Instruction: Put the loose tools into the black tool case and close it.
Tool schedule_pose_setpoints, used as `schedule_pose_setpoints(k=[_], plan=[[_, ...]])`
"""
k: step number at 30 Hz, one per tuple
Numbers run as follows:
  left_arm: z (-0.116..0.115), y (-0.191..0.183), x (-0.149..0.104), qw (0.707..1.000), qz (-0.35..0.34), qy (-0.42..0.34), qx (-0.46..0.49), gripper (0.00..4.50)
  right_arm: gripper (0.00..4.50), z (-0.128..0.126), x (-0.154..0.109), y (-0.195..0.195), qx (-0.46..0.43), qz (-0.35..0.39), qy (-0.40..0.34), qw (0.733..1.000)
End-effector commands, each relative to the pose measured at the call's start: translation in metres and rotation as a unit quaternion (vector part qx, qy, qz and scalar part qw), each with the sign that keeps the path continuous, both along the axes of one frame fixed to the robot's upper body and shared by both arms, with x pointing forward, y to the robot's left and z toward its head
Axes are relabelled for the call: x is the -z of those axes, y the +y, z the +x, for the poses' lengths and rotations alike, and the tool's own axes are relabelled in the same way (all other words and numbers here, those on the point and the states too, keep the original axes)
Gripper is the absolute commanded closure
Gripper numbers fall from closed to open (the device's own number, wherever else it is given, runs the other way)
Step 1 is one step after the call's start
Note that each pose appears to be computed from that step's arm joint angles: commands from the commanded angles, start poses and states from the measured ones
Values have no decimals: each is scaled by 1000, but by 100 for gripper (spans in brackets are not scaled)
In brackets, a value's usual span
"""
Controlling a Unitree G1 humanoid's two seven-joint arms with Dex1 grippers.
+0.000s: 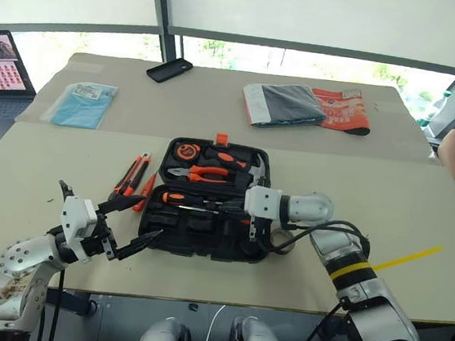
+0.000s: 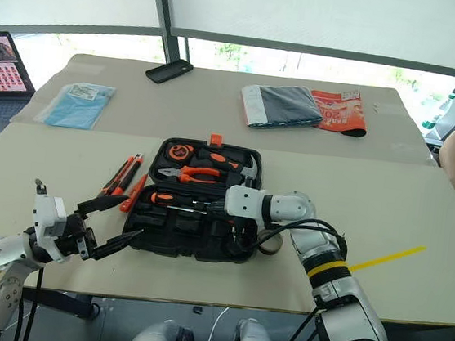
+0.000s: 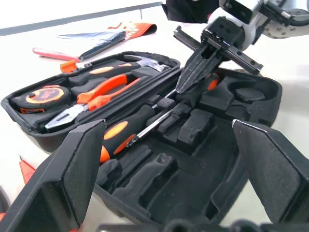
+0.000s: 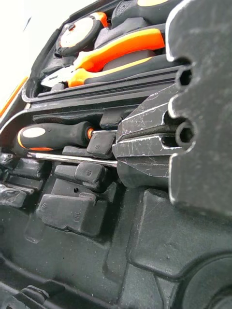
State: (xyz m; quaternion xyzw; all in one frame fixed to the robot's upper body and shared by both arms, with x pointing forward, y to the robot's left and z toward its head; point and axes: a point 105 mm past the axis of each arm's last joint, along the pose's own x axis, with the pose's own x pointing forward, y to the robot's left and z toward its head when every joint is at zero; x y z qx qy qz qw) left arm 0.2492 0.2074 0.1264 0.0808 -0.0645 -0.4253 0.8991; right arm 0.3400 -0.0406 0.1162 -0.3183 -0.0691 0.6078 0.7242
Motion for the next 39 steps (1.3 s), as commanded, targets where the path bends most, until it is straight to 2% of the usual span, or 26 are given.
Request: schedule_pose_setpoints(k=[1,4,7,11,14,18,22,26,30,32,34,39], plan=[[-1,29,-11,998,-18,-3,-64,0,391,-6,-40,-20,-5,110,35,993],[-5,50,-10,993,-20,8,-112,0,302,-12,-53,-40,-6,130,35,991],[-19,95,-3,975,-13,32,-218,0,196,-24,-72,-72,20,167,8,986],[-37,133,5,947,-18,67,-315,0,68,-47,-74,-90,25,199,4,980],[-51,159,16,916,-13,109,-386,0,68,-58,-66,-114,74,211,-6,975],[-51,156,8,918,-18,103,-383,0,68,-63,-61,-130,114,209,-20,971],[-22,113,-5,938,-38,127,-320,0,68,-63,-67,-129,114,213,-24,970],[4,81,-14,938,-11,149,-313,0,68,-64,-70,-118,88,208,-18,974],[18,65,-17,932,0,164,-325,97,61,-66,-75,-112,70,205,-17,976],[24,47,-14,933,-2,186,-307,167,61,-67,-78,-109,62,202,-17,977],[32,31,-5,931,24,205,-300,167,61,-67,-82,-107,54,200,-15,978],[49,13,7,926,37,216,-308,167,61,-69,-84,-103,48,197,-7,979]])
